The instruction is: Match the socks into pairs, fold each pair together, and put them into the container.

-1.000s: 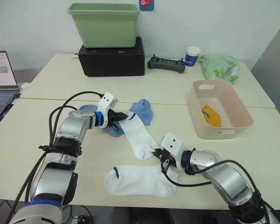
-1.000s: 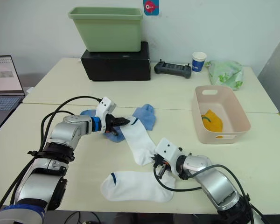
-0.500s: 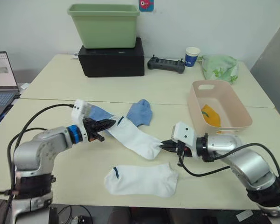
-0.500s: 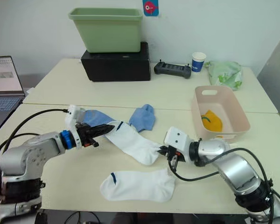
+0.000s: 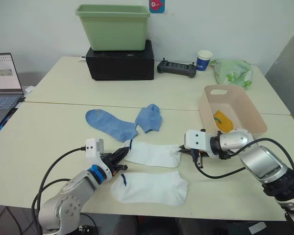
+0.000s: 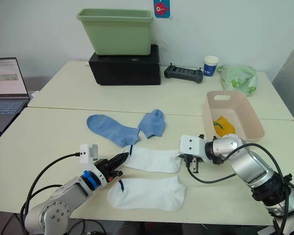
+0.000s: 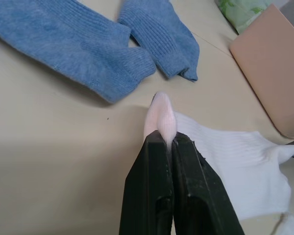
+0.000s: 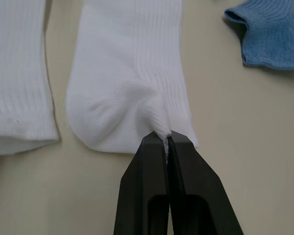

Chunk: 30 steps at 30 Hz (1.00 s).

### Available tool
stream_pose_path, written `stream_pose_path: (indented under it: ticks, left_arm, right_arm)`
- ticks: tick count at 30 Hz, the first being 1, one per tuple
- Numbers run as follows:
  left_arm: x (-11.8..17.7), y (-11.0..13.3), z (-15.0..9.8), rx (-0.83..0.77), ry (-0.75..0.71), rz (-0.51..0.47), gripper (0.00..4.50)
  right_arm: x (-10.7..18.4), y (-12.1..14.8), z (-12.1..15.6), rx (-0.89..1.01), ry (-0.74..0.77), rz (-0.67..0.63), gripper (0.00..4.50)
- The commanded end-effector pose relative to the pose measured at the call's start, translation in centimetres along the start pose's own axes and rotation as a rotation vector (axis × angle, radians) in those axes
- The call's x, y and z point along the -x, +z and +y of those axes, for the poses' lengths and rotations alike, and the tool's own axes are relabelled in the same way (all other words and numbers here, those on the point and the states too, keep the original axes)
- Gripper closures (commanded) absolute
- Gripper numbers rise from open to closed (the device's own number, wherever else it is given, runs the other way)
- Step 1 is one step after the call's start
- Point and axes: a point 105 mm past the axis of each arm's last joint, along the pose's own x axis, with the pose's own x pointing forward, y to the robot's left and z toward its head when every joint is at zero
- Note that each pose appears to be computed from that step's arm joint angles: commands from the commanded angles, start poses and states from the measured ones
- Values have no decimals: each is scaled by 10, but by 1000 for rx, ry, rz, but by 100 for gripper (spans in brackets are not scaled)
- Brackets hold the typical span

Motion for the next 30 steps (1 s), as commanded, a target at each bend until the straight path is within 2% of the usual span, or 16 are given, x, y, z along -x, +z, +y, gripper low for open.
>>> stream_pose_path:
  ticks: [1,7,10,13,15,17,22,25,30]
  left_arm:
    - [-1,6,-4,-41,13,-46,450]
    - [2,12,1,-72,45,-91,450]
    - [2,13,0,-62,27,-98,450]
    - [3,12,3,-73,35,-104,450]
    - [3,10,3,-73,35,-102,450]
    - [3,9,3,-73,34,-100,450]
    - [4,7,5,-78,36,-97,450]
    - [3,7,5,-81,36,-95,450]
    - [3,7,3,-83,35,-95,450]
  right_arm:
    - [7,5,-4,54,-8,6,400]
    - [35,2,-8,-26,-58,20,205]
    - [43,5,1,-227,-110,-58,97]
    - [32,0,6,-495,-253,-140,3]
    - [22,-6,7,-670,-339,-172,3]
    - [14,-12,10,-767,-375,-175,3]
    - [2,-11,18,-898,-375,-189,3]
    - [-8,-6,21,-953,-352,-221,62]
    - [-14,4,24,-965,-304,-250,241]
